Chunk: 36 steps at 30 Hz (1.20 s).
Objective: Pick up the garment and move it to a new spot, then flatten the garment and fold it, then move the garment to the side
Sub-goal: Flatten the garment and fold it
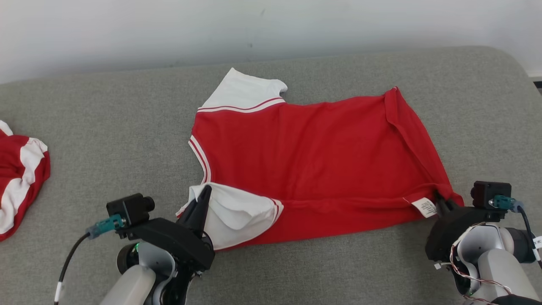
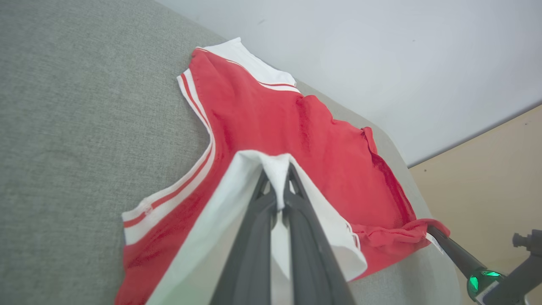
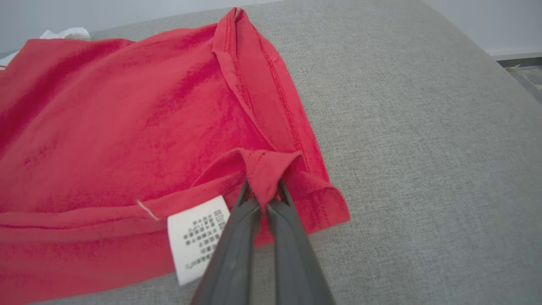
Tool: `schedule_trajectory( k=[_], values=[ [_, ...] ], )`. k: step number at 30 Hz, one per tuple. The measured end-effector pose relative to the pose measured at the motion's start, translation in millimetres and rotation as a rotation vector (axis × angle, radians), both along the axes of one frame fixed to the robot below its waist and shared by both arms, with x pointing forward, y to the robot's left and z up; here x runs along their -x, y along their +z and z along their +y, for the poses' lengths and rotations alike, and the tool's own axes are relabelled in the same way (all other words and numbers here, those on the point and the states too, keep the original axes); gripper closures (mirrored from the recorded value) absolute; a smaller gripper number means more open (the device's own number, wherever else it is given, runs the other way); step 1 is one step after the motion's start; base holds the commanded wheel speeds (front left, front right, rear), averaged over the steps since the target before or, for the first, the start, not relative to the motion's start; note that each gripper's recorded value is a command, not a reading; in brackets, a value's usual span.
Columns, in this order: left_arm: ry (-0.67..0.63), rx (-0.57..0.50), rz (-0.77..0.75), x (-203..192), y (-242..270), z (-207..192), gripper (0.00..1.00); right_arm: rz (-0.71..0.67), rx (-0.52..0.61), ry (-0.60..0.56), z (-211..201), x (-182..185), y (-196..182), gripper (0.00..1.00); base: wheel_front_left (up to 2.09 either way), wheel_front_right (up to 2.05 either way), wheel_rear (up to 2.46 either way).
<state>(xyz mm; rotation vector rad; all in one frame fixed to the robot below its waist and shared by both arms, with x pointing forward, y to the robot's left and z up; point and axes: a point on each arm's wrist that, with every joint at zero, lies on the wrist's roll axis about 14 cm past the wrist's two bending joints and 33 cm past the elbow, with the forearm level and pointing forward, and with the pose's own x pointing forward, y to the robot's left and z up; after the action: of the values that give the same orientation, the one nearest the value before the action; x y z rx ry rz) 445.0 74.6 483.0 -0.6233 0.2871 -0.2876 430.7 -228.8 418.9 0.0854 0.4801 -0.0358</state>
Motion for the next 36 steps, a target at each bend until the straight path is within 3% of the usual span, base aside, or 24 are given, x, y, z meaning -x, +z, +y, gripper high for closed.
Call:
schedule_trajectory(
  k=[14,15,16,17,18,29,36],
  values=[
    [-0.017,-0.049,-0.032,-29,2,-4,1.0,-0.041,0.008,-0.021,-3,-19,-1,1.0,0.0,0.0,0.0],
    [-0.022,-0.047,-0.037,-31,3,-5,1.0,-0.045,0.008,-0.022,-3,-20,-1,0.96,0.0,0.0,0.0],
    [-0.021,-0.047,-0.039,-32,2,-6,0.75,-0.044,0.007,-0.023,-2,-21,-1,0.29,0.0,0.0,0.0],
    [-0.021,-0.051,-0.042,-32,1,-7,0.29,-0.042,0.004,-0.023,-1,-21,-2,0.0,0.0,0.0,0.0],
    [-0.02,-0.054,-0.044,-32,0,-7,0.0,-0.047,0.002,-0.023,0,-22,-2,0.0,0.0,0.0,0.0],
    [0.034,-0.201,-0.157,-22,0,15,0.0,-0.156,-0.003,-0.05,-8,-22,20,0.0,0.0,0.0,0.0],
    [0.016,-0.341,-0.124,5,-26,26,0.0,-0.102,0.007,-0.081,-23,-2,9,0.0,0.0,0.0,0.0]
  ],
)
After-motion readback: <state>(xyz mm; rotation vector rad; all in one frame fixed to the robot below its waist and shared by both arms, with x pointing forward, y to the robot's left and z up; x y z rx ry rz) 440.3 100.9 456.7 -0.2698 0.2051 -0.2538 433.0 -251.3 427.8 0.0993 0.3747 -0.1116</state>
